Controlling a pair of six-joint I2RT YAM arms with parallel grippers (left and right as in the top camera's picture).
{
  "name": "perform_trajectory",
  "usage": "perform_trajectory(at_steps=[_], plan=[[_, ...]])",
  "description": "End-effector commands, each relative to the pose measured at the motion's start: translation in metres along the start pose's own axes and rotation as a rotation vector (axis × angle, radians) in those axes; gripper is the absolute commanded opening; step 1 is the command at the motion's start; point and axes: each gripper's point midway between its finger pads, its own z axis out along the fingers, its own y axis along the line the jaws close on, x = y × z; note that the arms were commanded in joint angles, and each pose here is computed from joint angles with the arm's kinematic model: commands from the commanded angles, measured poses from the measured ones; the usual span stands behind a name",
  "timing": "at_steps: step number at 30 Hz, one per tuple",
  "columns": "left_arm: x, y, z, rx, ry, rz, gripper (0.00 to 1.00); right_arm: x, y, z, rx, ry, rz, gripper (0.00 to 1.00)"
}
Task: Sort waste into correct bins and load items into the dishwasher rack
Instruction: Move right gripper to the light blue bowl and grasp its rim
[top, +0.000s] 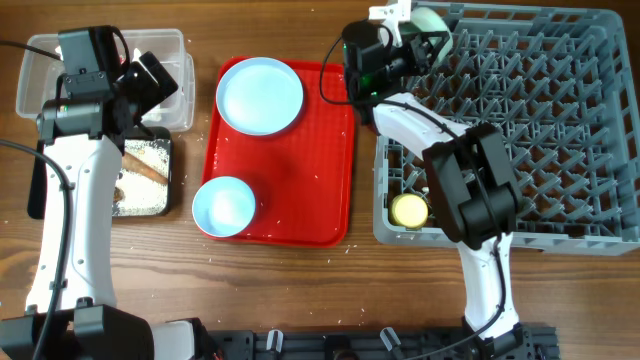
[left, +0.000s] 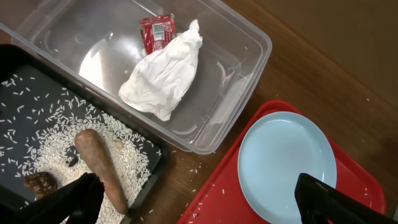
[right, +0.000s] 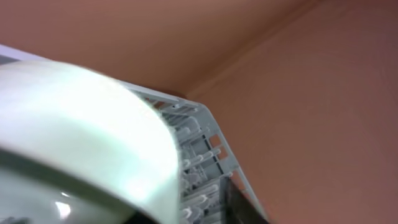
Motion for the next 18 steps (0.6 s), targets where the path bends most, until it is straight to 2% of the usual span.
perform_trajectory(at_steps=[1,2,4,14,18], plan=[[-0.004,0.000,-0.002,0.003,-0.009,-0.014,1.00,-0.005,0.025,-0.021,-0.072,-0.065,-0.055,0.67],[-0.004,0.000,-0.002,0.003,-0.009,-0.014,1.00,-0.008,0.027,-0.027,-0.086,-0.083,-0.071,0.72],[-0.004,0.000,-0.002,0.003,-0.009,-0.014,1.00,-0.014,0.028,-0.035,-0.092,-0.104,-0.084,0.76],[-0.004,0.000,-0.002,0.004,-0.009,-0.014,1.00,-0.054,-0.009,-0.067,-0.058,-0.193,0.053,0.81],[-0.004,0.000,-0.002,0.003,-0.009,-0.014,1.00,-0.062,-0.024,-0.085,-0.059,-0.207,0.182,0.80]])
